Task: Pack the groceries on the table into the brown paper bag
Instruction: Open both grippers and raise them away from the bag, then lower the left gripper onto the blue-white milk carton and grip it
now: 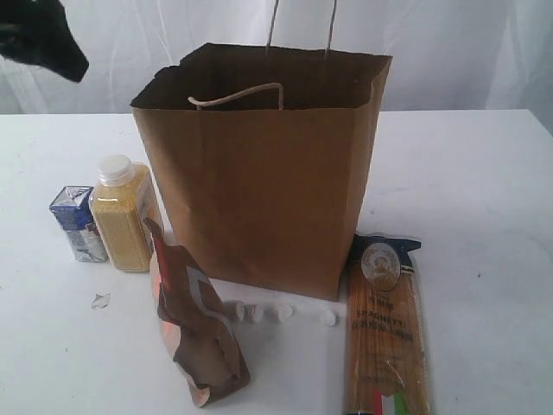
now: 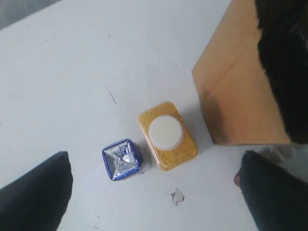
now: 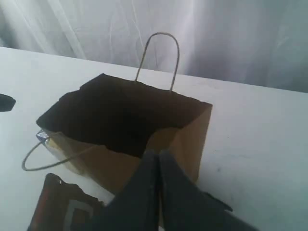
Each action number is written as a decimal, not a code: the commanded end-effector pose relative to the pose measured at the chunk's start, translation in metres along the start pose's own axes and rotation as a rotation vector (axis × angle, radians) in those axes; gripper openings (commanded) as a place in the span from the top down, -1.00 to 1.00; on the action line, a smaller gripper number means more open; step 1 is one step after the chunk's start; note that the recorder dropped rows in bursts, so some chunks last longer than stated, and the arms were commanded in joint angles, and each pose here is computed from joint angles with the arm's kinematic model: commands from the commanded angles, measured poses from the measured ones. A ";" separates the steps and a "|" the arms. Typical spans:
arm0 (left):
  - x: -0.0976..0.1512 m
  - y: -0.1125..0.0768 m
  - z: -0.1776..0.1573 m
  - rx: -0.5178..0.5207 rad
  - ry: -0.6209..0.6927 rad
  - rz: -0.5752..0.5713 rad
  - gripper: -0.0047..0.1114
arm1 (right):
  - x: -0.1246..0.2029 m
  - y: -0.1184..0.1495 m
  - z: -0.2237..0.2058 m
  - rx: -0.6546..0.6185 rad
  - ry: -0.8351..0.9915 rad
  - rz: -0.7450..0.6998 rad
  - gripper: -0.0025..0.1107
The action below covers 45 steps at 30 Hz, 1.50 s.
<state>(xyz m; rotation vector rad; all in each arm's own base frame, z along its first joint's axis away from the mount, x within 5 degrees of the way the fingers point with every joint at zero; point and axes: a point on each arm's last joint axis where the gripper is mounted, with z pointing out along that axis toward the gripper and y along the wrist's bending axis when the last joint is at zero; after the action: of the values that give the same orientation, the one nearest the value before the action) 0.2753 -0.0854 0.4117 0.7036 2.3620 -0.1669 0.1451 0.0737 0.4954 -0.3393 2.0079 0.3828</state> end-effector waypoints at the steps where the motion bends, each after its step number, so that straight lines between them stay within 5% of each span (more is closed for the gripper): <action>1: 0.029 -0.001 0.025 0.015 0.042 -0.059 -0.68 | 0.038 -0.010 -0.021 0.050 -0.036 0.022 0.96; 14: 0.068 0.001 0.057 -0.026 0.087 -0.075 -0.68 | 0.179 -0.027 0.005 0.047 0.061 0.157 0.96; 23: 0.075 0.034 0.052 -0.080 0.040 -0.241 -0.68 | 0.194 -0.030 0.017 0.042 0.017 0.153 0.96; 34: 0.100 0.032 0.081 -0.116 -0.013 -0.287 -0.68 | 0.241 -0.037 0.039 0.040 -0.066 0.078 0.96; 45: 0.103 0.038 0.104 -0.124 -0.033 -0.327 -0.68 | 0.245 -0.038 0.041 0.038 -0.061 0.080 0.96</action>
<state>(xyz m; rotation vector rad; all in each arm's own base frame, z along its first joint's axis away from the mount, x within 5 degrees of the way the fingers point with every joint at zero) 0.2847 -0.0386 0.2759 0.2741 2.3985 -0.1579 0.0852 0.0382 0.2545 -0.2179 1.9862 0.3981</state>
